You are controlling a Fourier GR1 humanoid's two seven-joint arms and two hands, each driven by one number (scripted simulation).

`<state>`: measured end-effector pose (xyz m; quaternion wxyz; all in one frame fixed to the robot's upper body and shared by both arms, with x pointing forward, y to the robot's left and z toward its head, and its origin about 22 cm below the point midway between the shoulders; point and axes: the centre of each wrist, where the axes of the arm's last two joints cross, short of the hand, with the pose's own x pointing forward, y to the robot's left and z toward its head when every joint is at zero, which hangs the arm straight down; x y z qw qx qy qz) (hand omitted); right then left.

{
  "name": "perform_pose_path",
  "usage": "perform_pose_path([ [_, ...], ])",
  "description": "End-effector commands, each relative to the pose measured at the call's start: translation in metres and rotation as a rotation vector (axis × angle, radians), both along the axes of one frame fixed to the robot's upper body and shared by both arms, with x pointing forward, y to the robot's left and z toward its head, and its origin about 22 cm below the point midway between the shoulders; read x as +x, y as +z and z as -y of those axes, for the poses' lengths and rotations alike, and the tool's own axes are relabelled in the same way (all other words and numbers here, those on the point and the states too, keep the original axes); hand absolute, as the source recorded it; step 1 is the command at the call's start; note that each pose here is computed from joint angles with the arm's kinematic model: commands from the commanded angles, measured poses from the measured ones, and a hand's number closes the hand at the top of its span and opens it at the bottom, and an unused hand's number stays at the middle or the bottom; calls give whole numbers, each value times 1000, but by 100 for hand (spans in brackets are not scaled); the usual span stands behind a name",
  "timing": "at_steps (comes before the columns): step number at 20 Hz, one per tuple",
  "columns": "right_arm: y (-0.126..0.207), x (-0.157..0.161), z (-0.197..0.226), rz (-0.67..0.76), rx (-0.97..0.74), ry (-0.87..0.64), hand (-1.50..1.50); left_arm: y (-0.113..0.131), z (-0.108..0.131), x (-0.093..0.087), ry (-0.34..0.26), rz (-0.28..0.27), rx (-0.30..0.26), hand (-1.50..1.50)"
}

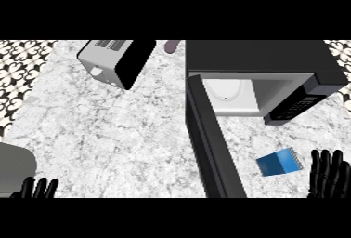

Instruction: Pick up the milk, place it into the microwave and close the microwave

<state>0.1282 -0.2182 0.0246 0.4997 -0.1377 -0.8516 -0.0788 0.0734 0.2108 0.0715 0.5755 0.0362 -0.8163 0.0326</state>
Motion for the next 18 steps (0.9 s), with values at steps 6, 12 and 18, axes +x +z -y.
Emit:
perform_pose_path([
  [6, -33, 16, 28, -39, -30, -97, -150, -2, 4, -11, 1, 9, 10, -150],
  [12, -46, 11, 61, -65, -29, -135, -150, -12, -4, -10, -3, -5, 15, -150],
  [18, -73, 28, 87, -130, -68, -97, -150, -1, -3, -2, 13, 21, 1, -150],
])
